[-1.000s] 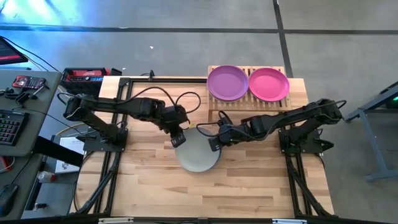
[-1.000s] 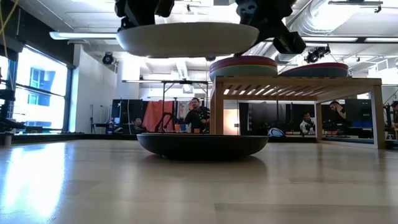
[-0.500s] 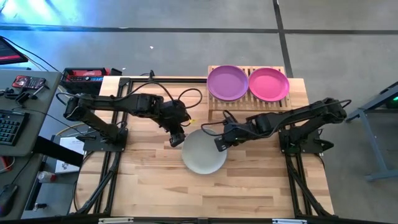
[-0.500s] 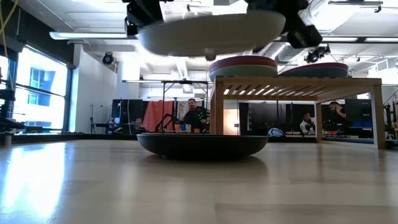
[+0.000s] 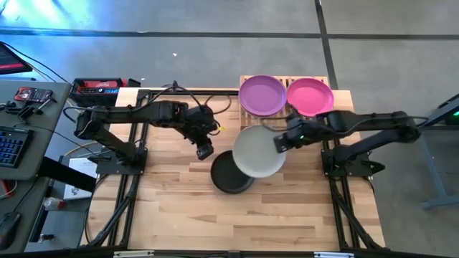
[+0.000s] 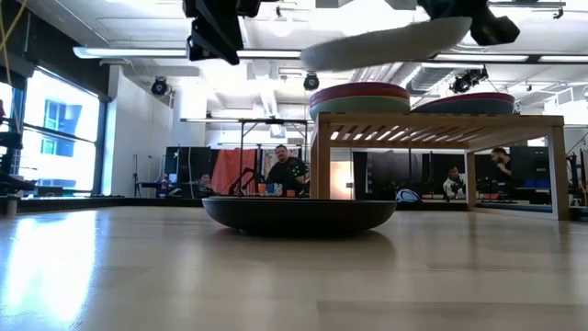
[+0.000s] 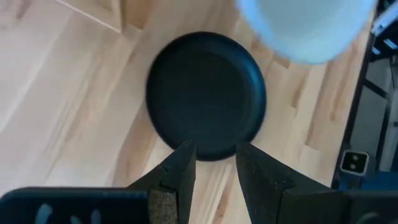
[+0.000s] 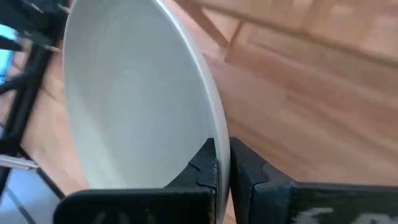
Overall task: Place and stack plates onto a shelf
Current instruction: Stack the bottom left white plate on the pink plate
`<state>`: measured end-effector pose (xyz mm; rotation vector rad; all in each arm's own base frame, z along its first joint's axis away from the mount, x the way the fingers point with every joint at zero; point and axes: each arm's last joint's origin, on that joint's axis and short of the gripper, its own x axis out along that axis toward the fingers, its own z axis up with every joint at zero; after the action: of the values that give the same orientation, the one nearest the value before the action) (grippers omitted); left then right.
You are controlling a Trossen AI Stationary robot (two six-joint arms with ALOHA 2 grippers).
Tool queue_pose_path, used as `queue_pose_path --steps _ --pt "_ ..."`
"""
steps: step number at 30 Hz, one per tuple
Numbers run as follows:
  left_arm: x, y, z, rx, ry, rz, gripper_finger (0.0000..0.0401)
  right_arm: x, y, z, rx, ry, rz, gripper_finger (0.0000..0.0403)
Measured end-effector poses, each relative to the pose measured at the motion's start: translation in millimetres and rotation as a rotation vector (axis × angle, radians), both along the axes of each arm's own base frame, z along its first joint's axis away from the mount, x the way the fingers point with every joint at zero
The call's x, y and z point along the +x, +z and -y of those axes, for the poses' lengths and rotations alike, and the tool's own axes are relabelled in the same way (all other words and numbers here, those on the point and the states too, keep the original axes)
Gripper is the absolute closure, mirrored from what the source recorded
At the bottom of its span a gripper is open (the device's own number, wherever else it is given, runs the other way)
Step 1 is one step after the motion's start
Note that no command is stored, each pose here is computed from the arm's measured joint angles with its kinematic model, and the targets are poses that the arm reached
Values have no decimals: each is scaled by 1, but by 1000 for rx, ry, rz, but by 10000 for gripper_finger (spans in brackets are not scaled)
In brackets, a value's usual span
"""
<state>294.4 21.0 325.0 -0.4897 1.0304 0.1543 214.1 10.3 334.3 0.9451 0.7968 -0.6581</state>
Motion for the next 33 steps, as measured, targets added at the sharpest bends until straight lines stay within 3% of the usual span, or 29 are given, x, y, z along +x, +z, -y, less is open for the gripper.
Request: queue_pose_path --steps 10,18,26,33 --pt "1 3 -29 36 56 56 300 -68 32 41 -141 -91 91 403" --pt "4 6 -46 124 12 143 299 -124 44 55 -252 -224 118 403" --pt "5 11 -64 165 45 204 299 -156 51 59 -365 -407 132 403" --pt "0 10 -78 186 67 197 299 -166 52 65 -418 -665 110 403"
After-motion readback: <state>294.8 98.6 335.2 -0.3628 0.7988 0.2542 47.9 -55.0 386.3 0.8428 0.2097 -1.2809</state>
